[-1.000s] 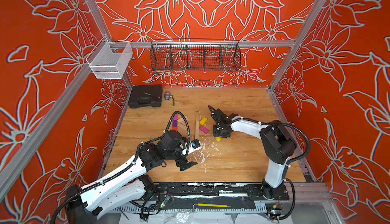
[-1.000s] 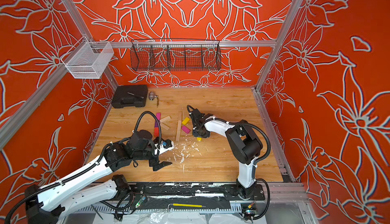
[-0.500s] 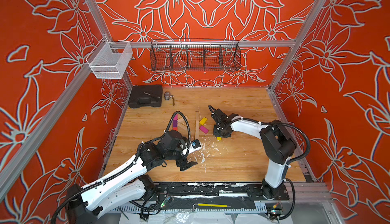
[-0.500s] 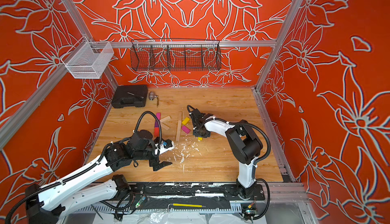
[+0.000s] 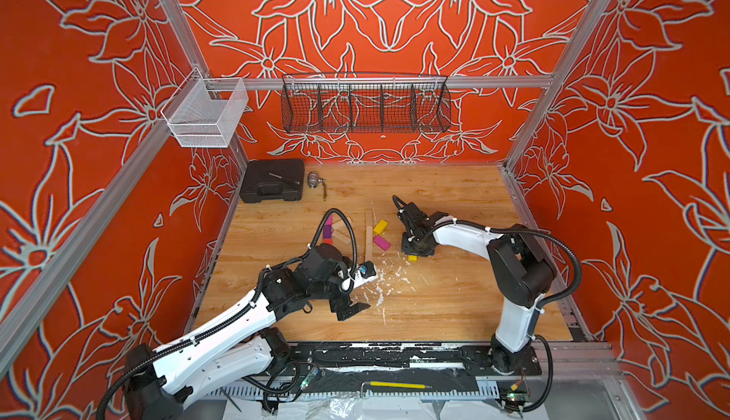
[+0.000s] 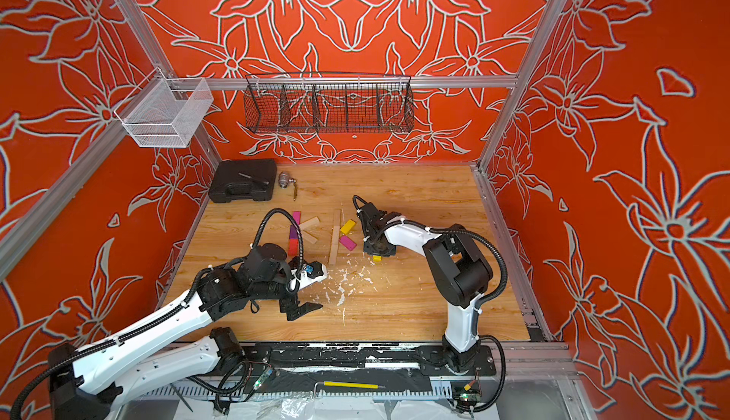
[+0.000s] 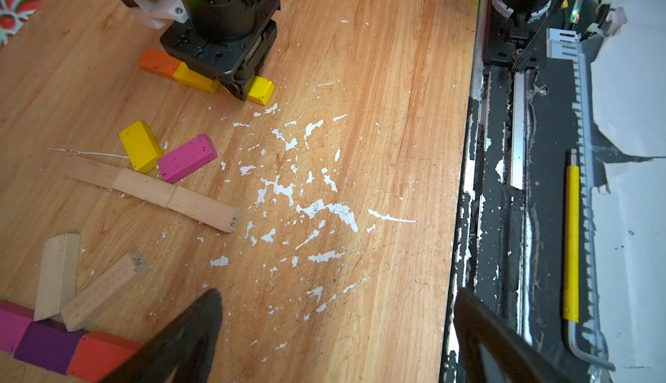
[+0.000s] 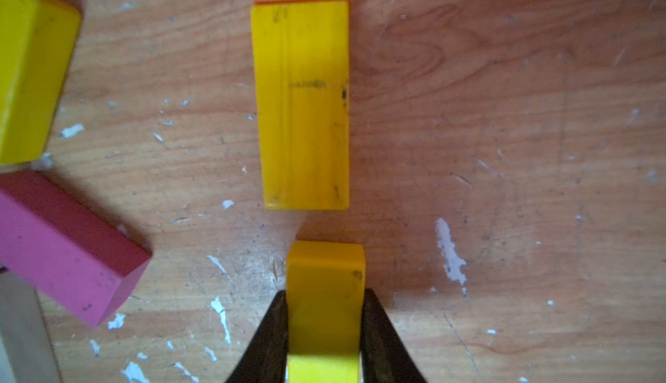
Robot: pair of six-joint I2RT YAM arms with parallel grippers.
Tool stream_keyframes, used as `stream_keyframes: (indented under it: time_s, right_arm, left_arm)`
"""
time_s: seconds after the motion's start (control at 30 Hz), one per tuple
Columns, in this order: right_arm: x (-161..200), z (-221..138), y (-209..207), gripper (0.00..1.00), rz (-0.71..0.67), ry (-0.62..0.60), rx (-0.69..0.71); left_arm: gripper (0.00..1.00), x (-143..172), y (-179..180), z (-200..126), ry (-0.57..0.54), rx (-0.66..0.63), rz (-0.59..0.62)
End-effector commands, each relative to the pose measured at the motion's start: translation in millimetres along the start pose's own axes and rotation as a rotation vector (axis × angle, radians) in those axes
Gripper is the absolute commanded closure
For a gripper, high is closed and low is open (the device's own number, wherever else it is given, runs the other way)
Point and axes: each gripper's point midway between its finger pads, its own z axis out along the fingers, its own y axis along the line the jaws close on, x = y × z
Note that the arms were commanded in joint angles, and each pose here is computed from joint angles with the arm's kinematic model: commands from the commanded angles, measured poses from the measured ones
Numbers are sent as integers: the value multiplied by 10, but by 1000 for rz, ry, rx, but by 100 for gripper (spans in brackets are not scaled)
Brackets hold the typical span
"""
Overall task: Assemble the letter k with building blocks
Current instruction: Assemble the building block at the center of the board.
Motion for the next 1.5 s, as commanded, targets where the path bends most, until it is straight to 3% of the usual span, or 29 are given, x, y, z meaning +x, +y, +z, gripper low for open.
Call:
stream_keyframes:
  time_s: [0.0,0.23,0.5,0.77,1.03,1.47]
  right_arm:
    - [-62,5,-4,67,3,-9,17]
    - [-79,-56,41,55,9,-7,-8]
    - [-70,-216,-13,56,27,-32,-16]
    - [-48,-124,-22,59,25,-16,2]
    - [-25,-59,-78,49,26,-7,36]
    - [-14,15,-47,65,31,1,23]
  left_arm:
    - [3,-80,-5,-28,-17,6,18]
    - [3,-74,5,-25,-14,2,17]
    - [3,-95,3,-29,-20,4,21]
    - [3,-89,1,-25,-18,6,19]
    - [3,-84,4,-18,-15,6,20]
    - [3,-73,4,-8,-9,7,17]
